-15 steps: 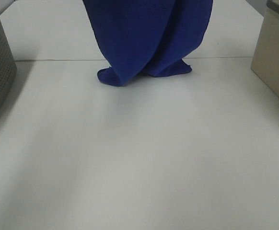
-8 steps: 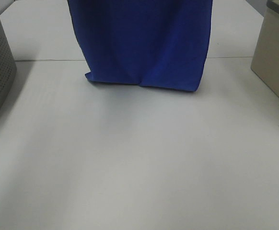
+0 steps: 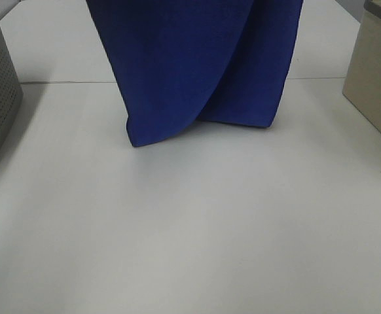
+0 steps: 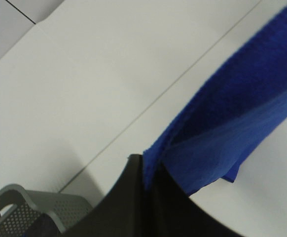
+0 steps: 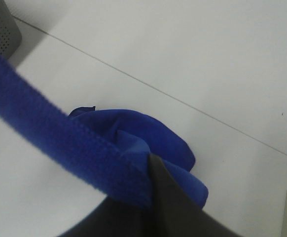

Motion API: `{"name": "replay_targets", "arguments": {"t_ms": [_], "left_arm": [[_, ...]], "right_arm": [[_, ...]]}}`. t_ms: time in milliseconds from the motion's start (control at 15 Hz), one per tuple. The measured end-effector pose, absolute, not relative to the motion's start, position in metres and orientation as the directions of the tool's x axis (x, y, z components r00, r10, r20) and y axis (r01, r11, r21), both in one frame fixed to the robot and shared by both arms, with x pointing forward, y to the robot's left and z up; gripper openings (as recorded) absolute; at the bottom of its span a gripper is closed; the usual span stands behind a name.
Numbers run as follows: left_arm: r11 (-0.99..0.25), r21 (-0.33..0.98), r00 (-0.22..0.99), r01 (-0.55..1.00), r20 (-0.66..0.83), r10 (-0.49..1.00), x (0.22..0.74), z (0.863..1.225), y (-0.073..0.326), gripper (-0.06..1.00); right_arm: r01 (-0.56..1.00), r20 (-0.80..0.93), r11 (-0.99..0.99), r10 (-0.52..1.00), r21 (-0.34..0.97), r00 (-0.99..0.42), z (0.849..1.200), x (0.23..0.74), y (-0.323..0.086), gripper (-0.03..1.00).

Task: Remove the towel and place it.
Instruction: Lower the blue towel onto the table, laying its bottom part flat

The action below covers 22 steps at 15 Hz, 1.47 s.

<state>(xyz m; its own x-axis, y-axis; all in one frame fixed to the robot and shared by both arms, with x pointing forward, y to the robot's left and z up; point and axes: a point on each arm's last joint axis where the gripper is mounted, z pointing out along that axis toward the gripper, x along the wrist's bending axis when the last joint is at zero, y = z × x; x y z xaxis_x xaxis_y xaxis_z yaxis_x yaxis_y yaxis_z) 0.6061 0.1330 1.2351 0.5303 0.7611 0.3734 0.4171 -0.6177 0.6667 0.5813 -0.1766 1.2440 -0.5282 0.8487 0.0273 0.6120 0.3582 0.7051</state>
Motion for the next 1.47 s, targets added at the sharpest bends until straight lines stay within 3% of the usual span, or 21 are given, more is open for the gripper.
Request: {"name": "replay_targets", "arguments": {"t_ms": [400, 667, 1000, 1467], "left_arm": [[-0.671, 0.545, 0.654, 0.503, 0.267, 0.707, 0.544, 1.201, 0.154, 0.00], [-0.646, 0.553, 0.669, 0.526, 0.201, 0.716, 0.518, 1.197, 0.161, 0.00], [-0.573, 0.653, 0.697, 0.495, 0.096, 0.711, 0.476, 1.221, 0.168, 0.00], [-0.571, 0.663, 0.695, 0.485, 0.104, 0.711, 0.456, 1.221, 0.179, 0.00]], "right_arm": [[0.752, 0.169, 0.373, 0.829, 0.544, -0.533, 1.196, 0.532, -0.183, 0.02], [0.786, 0.208, 0.378, 0.825, 0.489, -0.526, 1.180, 0.496, -0.192, 0.02], [0.736, 0.195, 0.352, 0.817, 0.579, -0.543, 1.206, 0.449, -0.205, 0.02], [0.681, 0.201, 0.330, 0.791, 0.654, -0.577, 1.226, 0.421, -0.209, 0.02]]}}
